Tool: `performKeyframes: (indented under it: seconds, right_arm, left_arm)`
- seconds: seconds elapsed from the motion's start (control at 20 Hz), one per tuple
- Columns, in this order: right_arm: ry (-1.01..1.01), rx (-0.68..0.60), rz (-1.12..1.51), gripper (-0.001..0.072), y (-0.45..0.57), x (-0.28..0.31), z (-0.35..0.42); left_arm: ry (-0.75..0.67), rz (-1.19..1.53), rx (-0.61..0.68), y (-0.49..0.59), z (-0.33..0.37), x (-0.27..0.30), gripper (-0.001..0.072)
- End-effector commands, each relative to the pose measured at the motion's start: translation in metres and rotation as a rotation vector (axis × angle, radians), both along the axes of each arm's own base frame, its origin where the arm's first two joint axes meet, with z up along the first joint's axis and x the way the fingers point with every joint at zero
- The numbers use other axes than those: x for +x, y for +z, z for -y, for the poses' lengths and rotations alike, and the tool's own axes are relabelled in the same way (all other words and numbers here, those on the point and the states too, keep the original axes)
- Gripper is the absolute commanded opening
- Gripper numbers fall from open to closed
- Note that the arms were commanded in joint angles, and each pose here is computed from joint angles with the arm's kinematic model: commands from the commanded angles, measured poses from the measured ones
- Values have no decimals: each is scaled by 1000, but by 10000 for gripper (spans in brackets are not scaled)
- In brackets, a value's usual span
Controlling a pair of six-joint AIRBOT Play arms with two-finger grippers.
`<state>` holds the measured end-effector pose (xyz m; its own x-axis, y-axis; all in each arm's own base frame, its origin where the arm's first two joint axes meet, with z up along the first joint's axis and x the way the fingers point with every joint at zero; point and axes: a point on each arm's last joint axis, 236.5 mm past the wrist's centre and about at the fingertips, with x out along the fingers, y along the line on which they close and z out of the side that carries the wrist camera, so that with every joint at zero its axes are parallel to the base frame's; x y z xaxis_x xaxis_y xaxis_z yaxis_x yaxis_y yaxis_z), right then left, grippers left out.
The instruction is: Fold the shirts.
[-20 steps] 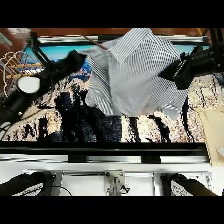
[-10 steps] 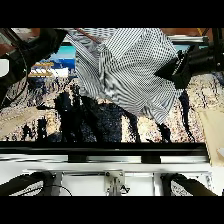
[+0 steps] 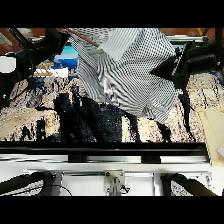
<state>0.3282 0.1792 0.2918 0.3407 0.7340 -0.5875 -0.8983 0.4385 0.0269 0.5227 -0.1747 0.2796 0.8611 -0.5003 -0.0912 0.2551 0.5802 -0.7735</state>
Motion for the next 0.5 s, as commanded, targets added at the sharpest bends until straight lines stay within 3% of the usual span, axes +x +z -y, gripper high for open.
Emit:
performKeyframes:
  seconds: [0.0, 0.45]
  right_arm:
    - [-20, -32, 1, 71, -5, 4, 6]
    - [-85, -93, 18, 72, -14, 16, 21]
  left_arm:
    - [15, 23, -20, 14, -9, 6, 54]
    - [-134, 99, 63, 52, 16, -20, 53]
